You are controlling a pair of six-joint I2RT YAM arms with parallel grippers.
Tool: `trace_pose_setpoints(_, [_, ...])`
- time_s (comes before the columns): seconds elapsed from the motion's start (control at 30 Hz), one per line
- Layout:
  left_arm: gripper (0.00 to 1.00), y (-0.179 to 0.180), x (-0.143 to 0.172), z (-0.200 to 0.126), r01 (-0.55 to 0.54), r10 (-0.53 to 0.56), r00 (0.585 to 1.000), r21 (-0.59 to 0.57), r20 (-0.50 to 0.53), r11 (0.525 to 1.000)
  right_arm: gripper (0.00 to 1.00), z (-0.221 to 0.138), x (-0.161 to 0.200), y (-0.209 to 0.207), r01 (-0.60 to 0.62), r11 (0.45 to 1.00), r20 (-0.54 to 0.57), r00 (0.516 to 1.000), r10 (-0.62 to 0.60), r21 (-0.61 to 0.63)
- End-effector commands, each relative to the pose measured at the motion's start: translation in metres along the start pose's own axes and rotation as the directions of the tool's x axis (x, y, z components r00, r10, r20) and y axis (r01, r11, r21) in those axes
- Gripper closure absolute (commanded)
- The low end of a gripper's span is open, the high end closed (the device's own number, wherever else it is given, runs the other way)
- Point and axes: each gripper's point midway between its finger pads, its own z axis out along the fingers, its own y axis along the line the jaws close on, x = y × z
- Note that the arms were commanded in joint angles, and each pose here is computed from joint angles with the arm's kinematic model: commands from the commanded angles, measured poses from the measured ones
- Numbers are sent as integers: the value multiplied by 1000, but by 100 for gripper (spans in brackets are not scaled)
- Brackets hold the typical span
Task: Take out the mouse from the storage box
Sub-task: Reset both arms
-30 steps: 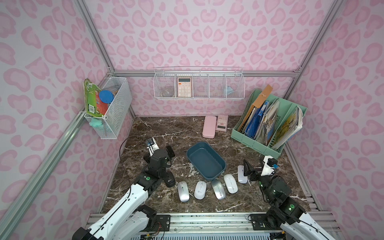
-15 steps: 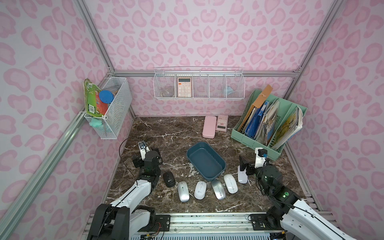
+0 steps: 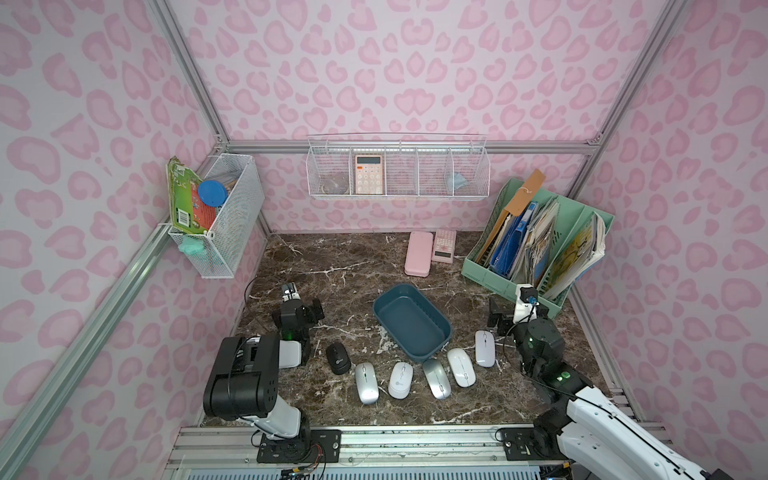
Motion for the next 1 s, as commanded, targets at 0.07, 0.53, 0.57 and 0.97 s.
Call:
trace_pose_setpoints(0.07, [1, -8, -10, 2, 19, -19, 1000, 44, -10, 999, 0, 13, -14, -25, -34, 996, 99, 995, 25, 85])
trace_pose_setpoints(0.53, [1, -8, -10, 1, 21, -20, 1000, 45, -13, 999, 0, 37, 30, -73, 24, 968, 112, 992, -53, 250])
trace_pose_setpoints(0.57, [1, -7, -9, 1, 20, -19, 1000, 44, -15, 999, 0, 38, 34, -77, 21, 966, 115, 992, -52, 256])
trace_pose_setpoints(0.97, [1, -8, -9, 2, 21, -20, 1000, 45, -14, 999, 0, 44, 53, -69, 78, 990, 203, 974, -101, 115])
